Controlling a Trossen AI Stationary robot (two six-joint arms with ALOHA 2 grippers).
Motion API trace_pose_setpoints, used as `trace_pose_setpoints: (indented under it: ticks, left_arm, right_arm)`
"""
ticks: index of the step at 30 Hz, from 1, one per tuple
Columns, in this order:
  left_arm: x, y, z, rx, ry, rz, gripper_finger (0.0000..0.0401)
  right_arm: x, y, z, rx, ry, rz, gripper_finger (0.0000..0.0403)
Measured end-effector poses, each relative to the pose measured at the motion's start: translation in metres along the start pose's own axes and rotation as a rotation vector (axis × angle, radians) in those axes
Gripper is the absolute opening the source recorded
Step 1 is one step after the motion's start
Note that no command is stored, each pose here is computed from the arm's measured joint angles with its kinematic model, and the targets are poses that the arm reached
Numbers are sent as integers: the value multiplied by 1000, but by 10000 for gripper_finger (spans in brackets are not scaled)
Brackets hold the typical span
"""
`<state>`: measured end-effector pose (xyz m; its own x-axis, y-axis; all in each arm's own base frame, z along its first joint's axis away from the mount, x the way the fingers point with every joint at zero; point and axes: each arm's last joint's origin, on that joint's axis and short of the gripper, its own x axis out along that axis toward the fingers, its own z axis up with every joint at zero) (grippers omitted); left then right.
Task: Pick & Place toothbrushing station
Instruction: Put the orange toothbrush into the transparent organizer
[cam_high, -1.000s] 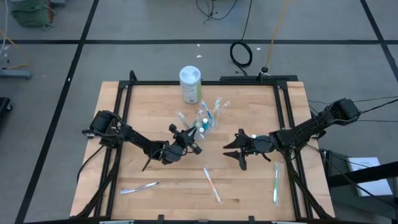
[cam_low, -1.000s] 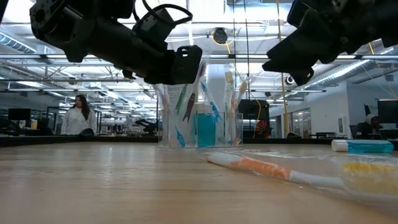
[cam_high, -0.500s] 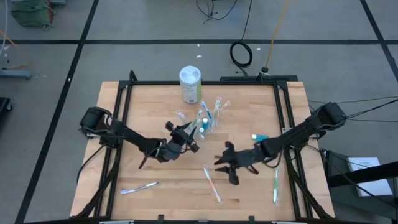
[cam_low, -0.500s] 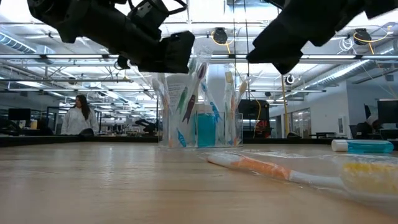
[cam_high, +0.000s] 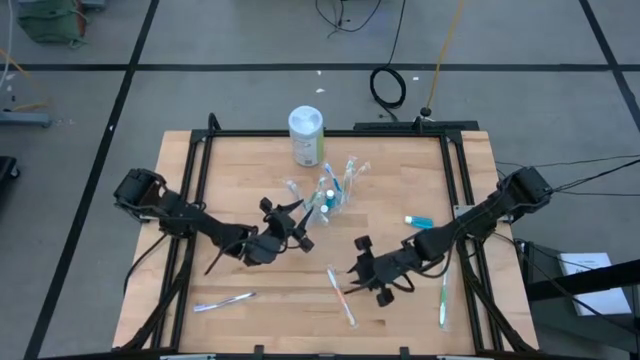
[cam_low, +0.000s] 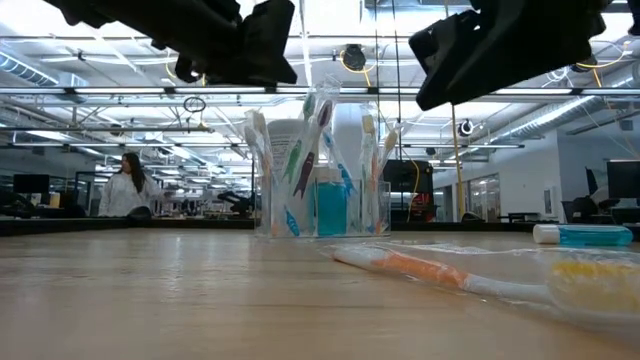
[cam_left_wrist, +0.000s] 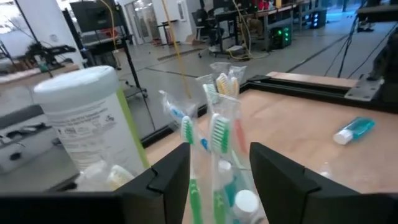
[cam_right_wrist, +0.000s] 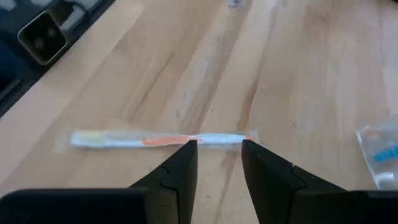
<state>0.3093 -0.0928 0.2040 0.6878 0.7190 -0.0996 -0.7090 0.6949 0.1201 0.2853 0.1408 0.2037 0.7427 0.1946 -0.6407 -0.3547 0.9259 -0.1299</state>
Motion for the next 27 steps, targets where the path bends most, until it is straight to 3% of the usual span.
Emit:
trace_pose_setpoints:
  ticks: [7,15,19,27]
  left_arm:
    - [-8,-7,-1,-96,20,-137,173]
    - [-13,-11,-2,-191,42,-223,173]
    - [-13,-11,-2,-220,47,-221,173]
    - [-14,-13,0,-288,50,-248,173]
  right_arm:
    - [4,8,-1,-287,-47,265,116]
    - [35,9,-17,-483,-37,328,141]
    - [47,10,-17,-581,-134,382,167]
    - [61,-7,-28,-483,-118,485,196]
